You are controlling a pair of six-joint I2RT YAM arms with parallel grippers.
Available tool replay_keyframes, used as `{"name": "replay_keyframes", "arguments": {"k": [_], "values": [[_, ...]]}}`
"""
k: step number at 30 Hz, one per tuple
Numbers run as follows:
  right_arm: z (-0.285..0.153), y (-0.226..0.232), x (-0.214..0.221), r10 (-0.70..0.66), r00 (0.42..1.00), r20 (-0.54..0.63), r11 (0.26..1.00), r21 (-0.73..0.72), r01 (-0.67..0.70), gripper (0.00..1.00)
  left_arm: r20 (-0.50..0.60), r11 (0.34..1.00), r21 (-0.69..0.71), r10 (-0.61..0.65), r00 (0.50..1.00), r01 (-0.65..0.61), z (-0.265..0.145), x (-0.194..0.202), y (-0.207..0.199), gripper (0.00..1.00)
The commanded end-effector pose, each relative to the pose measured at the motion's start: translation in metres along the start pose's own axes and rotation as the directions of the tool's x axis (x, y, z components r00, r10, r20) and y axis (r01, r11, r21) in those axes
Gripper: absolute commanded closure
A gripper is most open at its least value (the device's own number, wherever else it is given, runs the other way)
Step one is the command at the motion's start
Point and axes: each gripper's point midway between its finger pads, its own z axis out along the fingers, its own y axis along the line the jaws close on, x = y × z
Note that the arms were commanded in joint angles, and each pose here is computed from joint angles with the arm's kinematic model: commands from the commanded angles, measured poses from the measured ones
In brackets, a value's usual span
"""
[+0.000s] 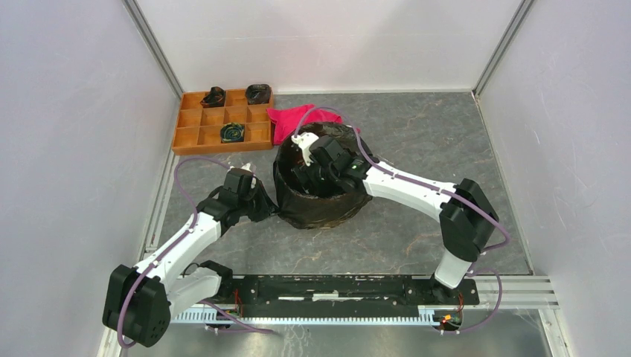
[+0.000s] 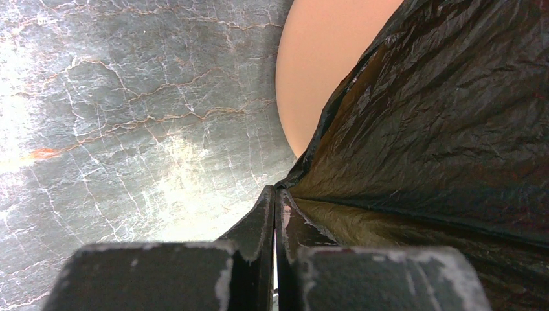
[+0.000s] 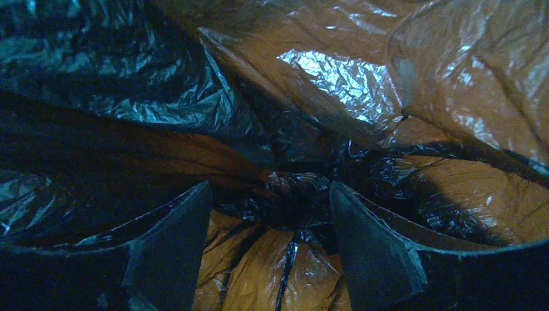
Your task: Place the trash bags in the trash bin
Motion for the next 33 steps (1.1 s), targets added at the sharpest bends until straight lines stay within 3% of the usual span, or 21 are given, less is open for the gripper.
{"name": "replay_keyframes", "arguments": {"k": [1,8,14,22,27,33], "values": [[-0.017,0.01,-0.024,0.043,0.997,0.066,0.999,-0.035,-0.041,0.26,0.027,0.999,0.033,0.033,0.999,-0.033,-0.002,-0.009,-0.008,0.96],[-0.047,0.023,-0.054,0.059,0.983,0.173,0.994,-0.104,-0.042,0.19,0.039,0.999,0.031,0.026,0.999,-0.027,-0.006,-0.011,-0.009,0.83],[-0.074,0.032,-0.079,0.066,0.964,0.26,0.988,-0.153,-0.026,0.11,0.067,0.999,0.047,0.011,0.998,-0.015,-0.02,-0.015,-0.016,0.53],[-0.105,0.032,-0.106,0.036,0.933,0.358,0.989,-0.146,0.018,0.06,0.15,0.999,0.047,-0.009,0.989,0.002,-0.052,-0.024,-0.02,0.3],[-0.124,-0.007,-0.113,-0.042,0.917,0.397,0.999,0.04,0.028,0.02,0.245,0.999,0.033,-0.015,0.969,0.007,-0.081,-0.037,-0.021,0.21],[-0.093,-0.02,-0.094,-0.044,0.95,0.309,0.999,0.039,0.034,0.06,0.374,1.0,0.028,-0.005,0.928,-0.006,-0.114,-0.061,-0.028,0.17]]}}
